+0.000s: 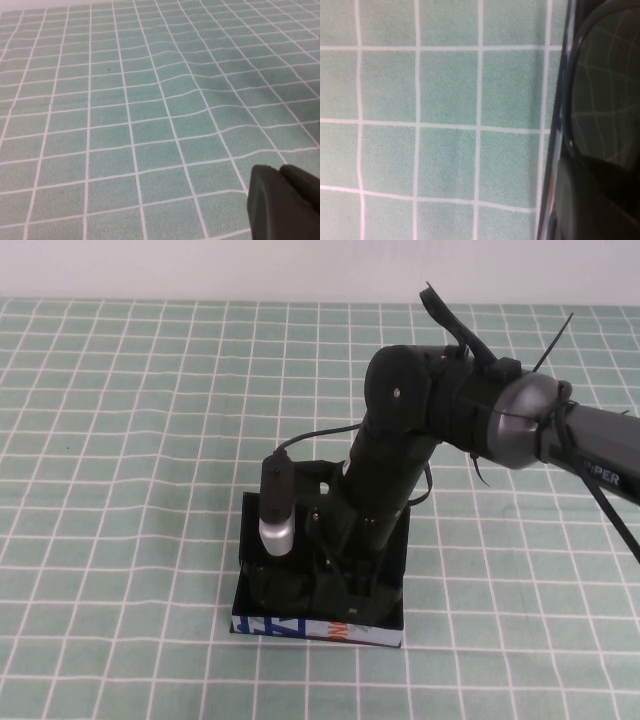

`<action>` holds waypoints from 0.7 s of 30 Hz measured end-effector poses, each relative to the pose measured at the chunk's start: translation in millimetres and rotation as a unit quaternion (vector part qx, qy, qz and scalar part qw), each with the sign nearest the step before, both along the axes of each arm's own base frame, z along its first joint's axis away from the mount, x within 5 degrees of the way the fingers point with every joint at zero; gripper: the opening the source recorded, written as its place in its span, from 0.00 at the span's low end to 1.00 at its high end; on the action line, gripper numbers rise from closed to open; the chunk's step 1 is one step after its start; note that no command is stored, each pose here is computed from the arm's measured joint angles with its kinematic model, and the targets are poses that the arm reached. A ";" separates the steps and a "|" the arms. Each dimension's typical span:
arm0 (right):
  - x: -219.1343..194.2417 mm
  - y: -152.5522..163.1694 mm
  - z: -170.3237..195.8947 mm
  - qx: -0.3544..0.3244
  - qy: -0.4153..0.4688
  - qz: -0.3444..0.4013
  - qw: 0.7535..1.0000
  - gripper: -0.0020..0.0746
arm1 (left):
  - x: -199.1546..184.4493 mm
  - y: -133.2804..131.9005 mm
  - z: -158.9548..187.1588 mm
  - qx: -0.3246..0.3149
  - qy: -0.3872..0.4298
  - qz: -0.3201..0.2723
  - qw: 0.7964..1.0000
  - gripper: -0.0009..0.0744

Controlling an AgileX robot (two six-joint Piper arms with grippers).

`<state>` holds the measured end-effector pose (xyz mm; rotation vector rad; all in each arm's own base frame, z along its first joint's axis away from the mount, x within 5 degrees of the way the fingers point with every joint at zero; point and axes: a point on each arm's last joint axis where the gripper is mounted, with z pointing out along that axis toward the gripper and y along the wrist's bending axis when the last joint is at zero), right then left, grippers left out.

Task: Return glasses to glasses case
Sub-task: Place the glasses in the glasses case

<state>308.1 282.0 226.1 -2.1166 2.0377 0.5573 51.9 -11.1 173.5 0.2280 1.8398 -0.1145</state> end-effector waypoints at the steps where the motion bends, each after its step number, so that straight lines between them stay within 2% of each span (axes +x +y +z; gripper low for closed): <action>1: -0.1 0.2 0.1 0.001 0.000 0.002 1.000 0.12 | 0.0 0.0 0.0 0.000 0.000 0.000 1.000 0.01; 11: 0.1 -0.1 -0.1 0.000 -0.003 0.005 1.000 0.14 | 0.0 0.0 0.0 0.000 0.000 0.000 1.000 0.01; 18: 1.4 -0.3 -0.4 -0.002 -0.010 0.003 1.000 0.33 | 0.0 0.0 0.0 0.000 0.000 0.000 1.000 0.01; 21: 1.8 -0.1 -0.3 0.000 -0.011 0.002 1.000 0.36 | 0.0 0.0 0.0 0.000 0.000 0.000 1.000 0.01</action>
